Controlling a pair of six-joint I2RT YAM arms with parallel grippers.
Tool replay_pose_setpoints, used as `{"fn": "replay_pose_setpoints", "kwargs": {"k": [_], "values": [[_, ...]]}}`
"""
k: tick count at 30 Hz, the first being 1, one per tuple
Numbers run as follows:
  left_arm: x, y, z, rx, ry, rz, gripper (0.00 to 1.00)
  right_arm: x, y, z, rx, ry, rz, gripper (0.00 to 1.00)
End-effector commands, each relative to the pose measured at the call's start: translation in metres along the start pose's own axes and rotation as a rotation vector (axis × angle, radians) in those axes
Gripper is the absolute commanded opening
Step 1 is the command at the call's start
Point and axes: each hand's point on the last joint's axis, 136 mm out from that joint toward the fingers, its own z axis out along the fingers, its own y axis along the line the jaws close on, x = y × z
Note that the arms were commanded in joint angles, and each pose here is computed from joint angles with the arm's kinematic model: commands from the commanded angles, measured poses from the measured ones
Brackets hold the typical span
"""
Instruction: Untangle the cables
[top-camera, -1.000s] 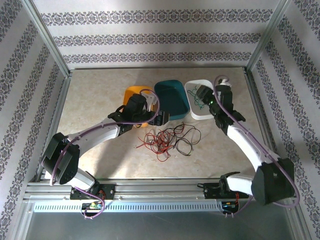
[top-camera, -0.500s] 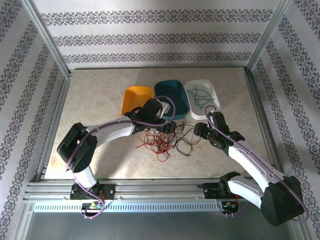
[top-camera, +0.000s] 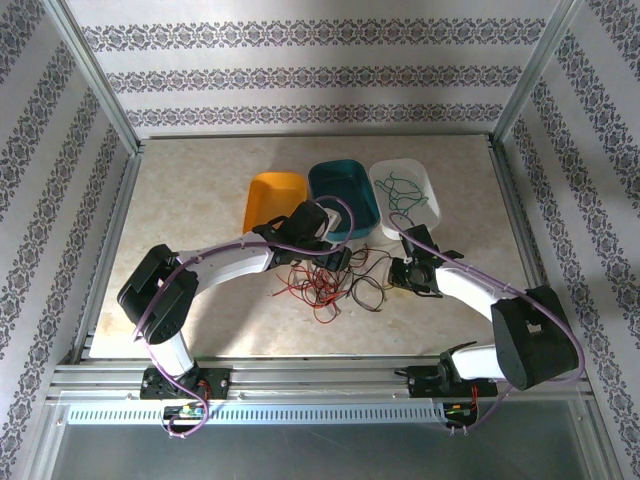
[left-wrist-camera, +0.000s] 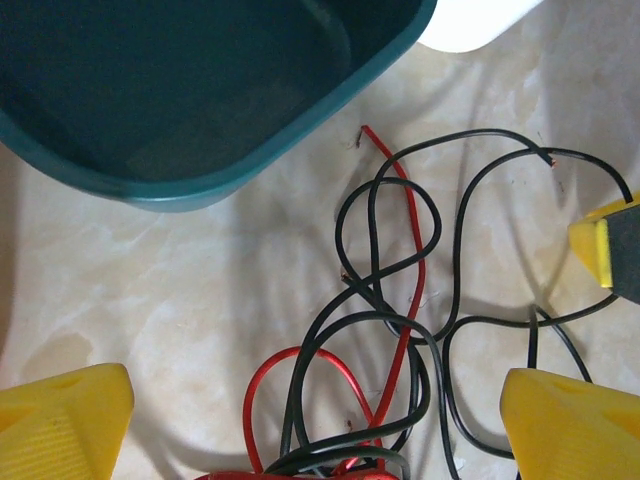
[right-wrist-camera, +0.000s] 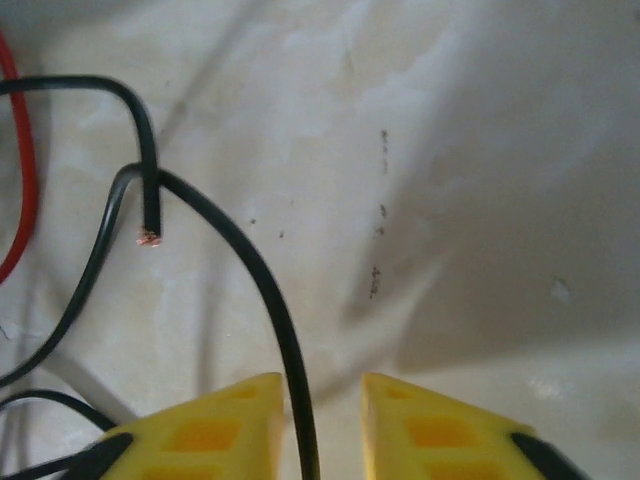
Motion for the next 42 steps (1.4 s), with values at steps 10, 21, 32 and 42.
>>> {"fn": "replay_pose_setpoints", "kwargs": {"k": [10,21,32,42], "values": [[0.041,0.004,0.024,-0.046,0.125,0.044,0.81,-0.063,0.036,-0.109,-0.139,-0.393,-0.072,0.07],[0.063,0.009,0.04,-0.054,0.178,0.039,0.7,-0.111,0.082,-0.258,-0.298,-0.782,-0.195,0.08],[0.06,0.007,0.03,-0.04,0.129,0.044,0.69,-0.152,0.111,-0.322,-0.363,-0.986,-0.193,0.06],[0.083,0.012,0.036,-0.041,0.198,0.039,0.65,-0.182,0.091,-0.38,-0.2,-1.242,-0.128,0.06]]}}
